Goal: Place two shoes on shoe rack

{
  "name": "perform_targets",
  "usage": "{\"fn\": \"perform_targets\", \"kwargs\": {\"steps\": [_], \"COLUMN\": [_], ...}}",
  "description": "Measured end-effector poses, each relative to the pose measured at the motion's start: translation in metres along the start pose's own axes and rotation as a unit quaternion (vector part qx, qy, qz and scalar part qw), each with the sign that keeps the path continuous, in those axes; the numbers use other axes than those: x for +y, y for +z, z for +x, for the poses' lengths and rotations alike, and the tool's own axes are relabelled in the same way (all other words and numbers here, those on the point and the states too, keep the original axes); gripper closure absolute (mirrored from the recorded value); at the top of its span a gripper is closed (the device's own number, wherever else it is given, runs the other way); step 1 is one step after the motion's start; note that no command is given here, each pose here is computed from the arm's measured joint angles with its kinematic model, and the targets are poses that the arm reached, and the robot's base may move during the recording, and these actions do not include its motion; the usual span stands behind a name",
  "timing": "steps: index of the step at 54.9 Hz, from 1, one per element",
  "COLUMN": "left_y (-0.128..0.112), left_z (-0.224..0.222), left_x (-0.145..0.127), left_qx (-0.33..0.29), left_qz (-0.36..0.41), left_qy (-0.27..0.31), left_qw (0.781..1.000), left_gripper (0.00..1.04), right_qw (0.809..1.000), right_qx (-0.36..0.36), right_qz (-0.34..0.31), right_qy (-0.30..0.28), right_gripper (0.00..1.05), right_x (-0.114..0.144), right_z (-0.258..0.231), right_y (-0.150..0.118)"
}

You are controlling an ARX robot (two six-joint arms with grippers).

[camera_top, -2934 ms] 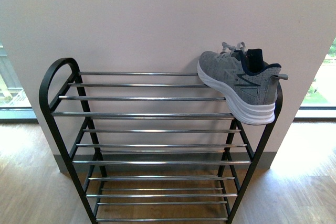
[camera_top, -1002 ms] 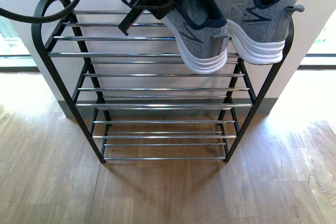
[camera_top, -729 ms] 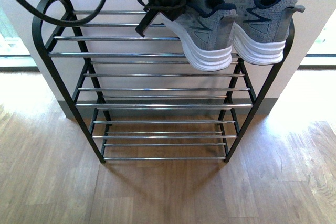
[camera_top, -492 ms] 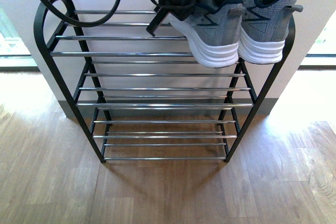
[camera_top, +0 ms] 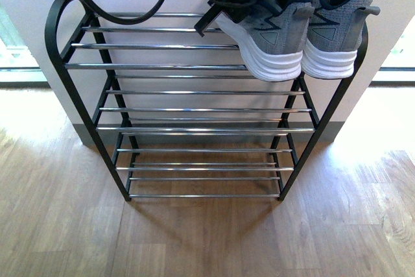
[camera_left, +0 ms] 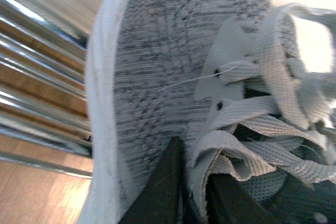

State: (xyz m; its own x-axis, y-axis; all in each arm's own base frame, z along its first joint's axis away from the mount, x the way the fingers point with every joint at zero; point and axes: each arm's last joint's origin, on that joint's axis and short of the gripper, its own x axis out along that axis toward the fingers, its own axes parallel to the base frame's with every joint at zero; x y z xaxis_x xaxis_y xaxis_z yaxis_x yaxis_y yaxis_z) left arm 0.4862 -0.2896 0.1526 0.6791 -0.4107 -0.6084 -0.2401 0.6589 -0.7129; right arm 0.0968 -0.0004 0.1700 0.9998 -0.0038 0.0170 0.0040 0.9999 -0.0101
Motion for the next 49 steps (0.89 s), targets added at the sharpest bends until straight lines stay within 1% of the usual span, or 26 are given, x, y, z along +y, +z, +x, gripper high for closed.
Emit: {"fn": "perform_targets", "kwargs": {"steps": [2, 8, 18, 19, 21, 22, 23, 25, 29, 32, 35, 39, 41, 45, 48, 49], "left_y": [0.0, 0.0, -0.003, -0.004, -0.004, -0.005, -0.005, -0.006, -0.007, -0.003, 0.001, 0.006, 0.008, 0.01, 0.009, 0.008], "left_z": [0.001, -0.004, -0.028, -0.034, -0.038, -0.046, -0.049, -0.064, -0.1, -0.131, -0.156, -0.188, -0.203, -0.225, -0.241, -0.248], "left_x": [-0.001, -0.003, -0.005, -0.005, -0.006, -0.006, -0.007, -0.008, -0.007, -0.001, 0.008, 0.023, 0.032, 0.047, 0.061, 0.067], "left_qx": [0.003, 0.004, 0.032, 0.038, 0.045, 0.05, 0.051, 0.056, 0.052, 0.03, 0.008, -0.048, -0.087, -0.129, -0.159, -0.179], "left_qz": [0.0, 0.0, -0.013, -0.016, -0.019, -0.024, -0.024, -0.023, -0.02, -0.006, 0.017, 0.062, 0.092, 0.134, 0.165, 0.187], "left_qy": [-0.016, -0.031, -0.077, -0.082, -0.085, -0.088, -0.09, -0.1, -0.093, -0.078, -0.061, -0.03, -0.011, 0.025, 0.051, 0.065], "left_qw": [1.0, 1.0, 0.996, 0.996, 0.995, 0.995, 0.994, 0.993, 0.994, 0.996, 0.998, 0.996, 0.992, 0.982, 0.972, 0.964], "left_gripper": [0.87, 0.71, 0.45, 0.41, 0.38, 0.33, 0.32, 0.24, 0.08, 0.1, 0.09, 0.09, 0.09, 0.09, 0.09, 0.09], "right_qw": [1.0, 1.0, 1.0, 1.0, 1.0, 1.0, 1.0, 1.0, 1.0, 1.0, 1.0, 1.0, 1.0, 1.0, 1.0, 1.0], "right_qx": [0.0, 0.0, 0.0, 0.0, 0.0, 0.0, 0.0, 0.0, 0.0, 0.0, 0.0, 0.0, 0.0, 0.0, 0.0, 0.0], "right_qz": [0.0, 0.0, 0.0, 0.0, 0.0, 0.0, 0.0, 0.0, 0.0, 0.0, 0.0, 0.0, 0.0, 0.0, 0.0, 0.0], "right_qy": [0.0, 0.0, 0.0, 0.0, 0.0, 0.0, 0.0, 0.0, 0.0, 0.0, 0.0, 0.0, 0.0, 0.0, 0.0, 0.0], "right_gripper": [0.09, 0.09, 0.09, 0.09, 0.09, 0.09, 0.09, 0.09, 0.09, 0.09, 0.09, 0.09, 0.09, 0.09, 0.09, 0.09], "right_x": [0.0, 0.0, 0.0, 0.0, 0.0, 0.0, 0.0, 0.0, 0.0, 0.0, 0.0, 0.0, 0.0, 0.0, 0.0, 0.0], "right_z": [0.0, 0.0, 0.0, 0.0, 0.0, 0.0, 0.0, 0.0, 0.0, 0.0, 0.0, 0.0, 0.0, 0.0, 0.0, 0.0], "right_y": [0.0, 0.0, 0.0, 0.0, 0.0, 0.0, 0.0, 0.0, 0.0, 0.0, 0.0, 0.0, 0.0, 0.0, 0.0, 0.0]}}
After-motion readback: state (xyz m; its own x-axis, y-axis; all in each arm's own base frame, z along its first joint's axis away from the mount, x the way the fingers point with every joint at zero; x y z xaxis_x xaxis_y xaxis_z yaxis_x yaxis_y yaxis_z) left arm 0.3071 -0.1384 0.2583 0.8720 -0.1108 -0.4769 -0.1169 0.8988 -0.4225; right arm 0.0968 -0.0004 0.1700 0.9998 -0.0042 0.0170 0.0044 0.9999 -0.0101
